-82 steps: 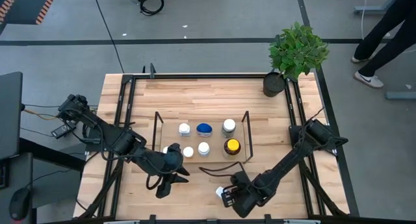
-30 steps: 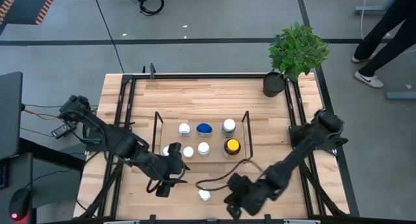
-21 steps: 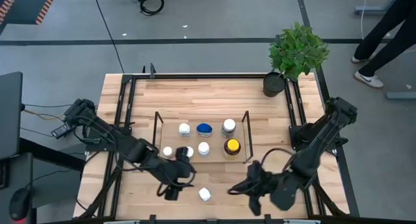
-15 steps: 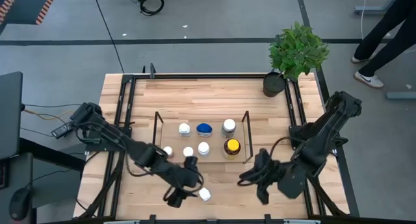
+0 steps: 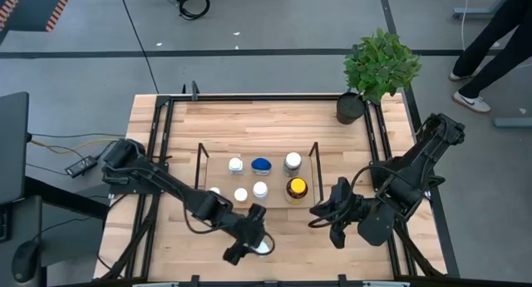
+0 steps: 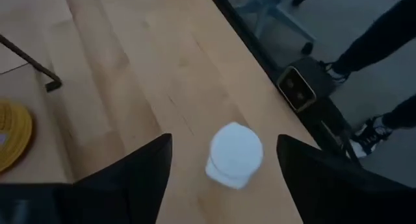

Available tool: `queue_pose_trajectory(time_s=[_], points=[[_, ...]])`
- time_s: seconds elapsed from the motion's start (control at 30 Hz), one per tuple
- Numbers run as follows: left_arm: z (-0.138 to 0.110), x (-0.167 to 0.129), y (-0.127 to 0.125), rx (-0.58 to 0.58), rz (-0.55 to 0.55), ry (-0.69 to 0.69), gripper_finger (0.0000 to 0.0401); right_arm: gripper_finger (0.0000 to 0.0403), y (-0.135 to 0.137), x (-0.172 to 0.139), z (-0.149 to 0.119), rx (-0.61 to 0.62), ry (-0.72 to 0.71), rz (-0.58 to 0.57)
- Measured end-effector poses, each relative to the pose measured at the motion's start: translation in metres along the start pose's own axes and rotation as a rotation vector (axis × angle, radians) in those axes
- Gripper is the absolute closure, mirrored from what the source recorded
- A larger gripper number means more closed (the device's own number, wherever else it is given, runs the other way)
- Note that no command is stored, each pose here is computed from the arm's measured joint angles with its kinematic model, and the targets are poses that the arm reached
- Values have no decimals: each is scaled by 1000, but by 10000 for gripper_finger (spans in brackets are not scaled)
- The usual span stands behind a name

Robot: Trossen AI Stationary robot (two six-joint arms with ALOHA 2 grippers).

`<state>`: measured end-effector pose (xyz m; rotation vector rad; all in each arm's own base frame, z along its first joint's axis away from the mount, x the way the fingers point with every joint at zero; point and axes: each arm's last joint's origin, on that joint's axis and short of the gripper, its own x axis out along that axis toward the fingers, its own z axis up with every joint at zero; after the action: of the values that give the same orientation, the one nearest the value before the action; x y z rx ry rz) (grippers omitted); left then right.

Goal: Pick and place medicine bottles onto shelf by color
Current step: Put the white and blue medicine bottle on the shelf

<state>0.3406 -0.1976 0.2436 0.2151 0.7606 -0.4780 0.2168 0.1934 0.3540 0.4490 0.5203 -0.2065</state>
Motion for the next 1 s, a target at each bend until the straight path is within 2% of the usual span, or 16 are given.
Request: queue_pose_trajectory(time_s=[0.33, 0.5, 0.73, 1.0], points=[[-6, 22, -5, 0, -37, 11, 112, 369, 0, 0, 0, 6, 5, 2], [-8, 27, -5, 4, 13, 17, 112, 368, 0, 0, 0, 8, 8, -1], [-17, 45, -9, 1, 6, 53, 113, 368, -1, 0, -1, 14, 14, -8], [-20, 47, -13, 12, 25, 72, 117, 368, -2, 0, -1, 26, 15, -16]])
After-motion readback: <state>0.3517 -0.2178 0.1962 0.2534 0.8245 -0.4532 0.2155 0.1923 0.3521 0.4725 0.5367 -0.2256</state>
